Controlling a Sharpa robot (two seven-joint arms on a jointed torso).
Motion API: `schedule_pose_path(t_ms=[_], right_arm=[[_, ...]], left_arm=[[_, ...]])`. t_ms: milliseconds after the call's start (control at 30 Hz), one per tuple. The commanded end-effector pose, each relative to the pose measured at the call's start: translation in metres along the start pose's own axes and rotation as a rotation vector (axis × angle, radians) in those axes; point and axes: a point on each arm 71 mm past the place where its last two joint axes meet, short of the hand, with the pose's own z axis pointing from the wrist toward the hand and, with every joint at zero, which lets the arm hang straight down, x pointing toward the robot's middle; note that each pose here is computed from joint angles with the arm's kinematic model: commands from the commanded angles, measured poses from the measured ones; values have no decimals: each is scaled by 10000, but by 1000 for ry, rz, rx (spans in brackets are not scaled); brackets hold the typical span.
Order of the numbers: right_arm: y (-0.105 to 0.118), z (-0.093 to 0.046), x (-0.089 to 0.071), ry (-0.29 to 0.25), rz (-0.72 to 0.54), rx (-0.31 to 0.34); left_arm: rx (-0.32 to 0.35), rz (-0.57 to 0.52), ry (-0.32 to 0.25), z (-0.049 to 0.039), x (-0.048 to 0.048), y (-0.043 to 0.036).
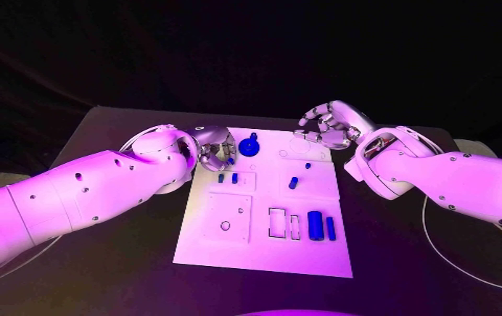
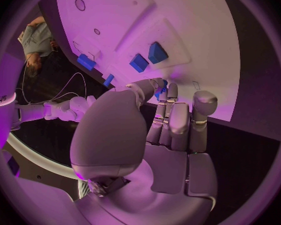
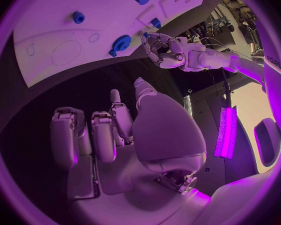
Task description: Assemble the parts on the task board
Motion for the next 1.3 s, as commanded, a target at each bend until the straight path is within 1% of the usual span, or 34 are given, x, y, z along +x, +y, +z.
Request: schedule_pose_path(t_ms=[33,200,533,1033,1300], right_arm=[[11,1,8,2,-3,-9],[13,2,11,3,-3,-10],[11,3,11,4,-3,-9],[3,1,7,4,-4,-7],[-1,0,4,4,-6,-6]], left_arm=[[4,-4,25,17,22,-27],[6,-3,30,30,31,-42],[4,-2,37,32,39,-43],[-15,0,48,29,46,-19],[-17,0,43,27,42,-16]])
